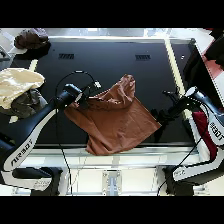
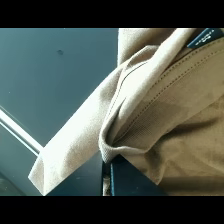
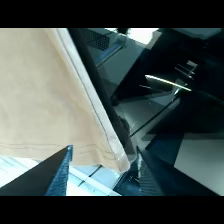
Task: Fold the shirts.
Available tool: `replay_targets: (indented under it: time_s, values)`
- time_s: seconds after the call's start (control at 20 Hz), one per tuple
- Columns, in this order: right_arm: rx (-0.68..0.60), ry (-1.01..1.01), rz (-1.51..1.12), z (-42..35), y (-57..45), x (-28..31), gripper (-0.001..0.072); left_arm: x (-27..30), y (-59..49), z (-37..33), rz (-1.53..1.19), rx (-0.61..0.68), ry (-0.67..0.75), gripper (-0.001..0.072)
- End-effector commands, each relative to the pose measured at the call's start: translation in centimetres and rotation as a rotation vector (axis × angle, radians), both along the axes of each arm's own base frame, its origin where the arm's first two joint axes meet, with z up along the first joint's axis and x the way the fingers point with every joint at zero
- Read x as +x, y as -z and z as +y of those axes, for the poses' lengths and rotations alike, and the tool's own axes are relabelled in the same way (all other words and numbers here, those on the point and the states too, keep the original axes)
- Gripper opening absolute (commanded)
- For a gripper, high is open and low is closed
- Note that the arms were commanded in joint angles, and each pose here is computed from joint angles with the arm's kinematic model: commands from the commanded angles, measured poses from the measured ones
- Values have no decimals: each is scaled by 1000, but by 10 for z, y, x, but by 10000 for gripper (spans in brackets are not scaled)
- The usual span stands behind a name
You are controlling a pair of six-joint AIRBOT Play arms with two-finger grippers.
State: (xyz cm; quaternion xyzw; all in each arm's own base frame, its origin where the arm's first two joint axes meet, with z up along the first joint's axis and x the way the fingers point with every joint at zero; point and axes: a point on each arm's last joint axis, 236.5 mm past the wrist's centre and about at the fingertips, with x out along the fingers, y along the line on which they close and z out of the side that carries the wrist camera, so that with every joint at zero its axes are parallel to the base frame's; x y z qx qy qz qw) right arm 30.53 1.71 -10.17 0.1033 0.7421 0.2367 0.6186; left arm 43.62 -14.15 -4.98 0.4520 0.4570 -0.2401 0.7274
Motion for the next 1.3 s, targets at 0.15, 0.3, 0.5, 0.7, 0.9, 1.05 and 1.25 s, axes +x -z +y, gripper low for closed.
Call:
replay_targets:
  time_s: [0.15, 0.3, 0.5, 0.7, 0.9, 1.05, 1.25]
  values:
    - [110, 7, 15, 24, -5, -6, 388, 0, 0, 0, -1, 0, -1, 20]
    - [117, 8, 18, 25, -2, -7, 387, 0, 0, 0, -1, -1, -1, 19]
    - [120, 11, 37, 26, 6, -9, 181, 0, 0, 0, -1, -1, -1, 19]
    - [143, 35, -10, 38, 0, 6, 14, 4, -9, -1, -24, -29, -41, 19]
    - [79, 65, -281, 26, -92, 56, 14, 32, -112, 6, -244, -159, -141, 18]
    - [-31, 94, -651, 11, -228, 82, 14, 22, -213, 28, -429, -312, -252, 18]
    - [-155, 148, -1197, 8, -438, 52, 13, -43, -333, 50, -643, -503, -283, 18]
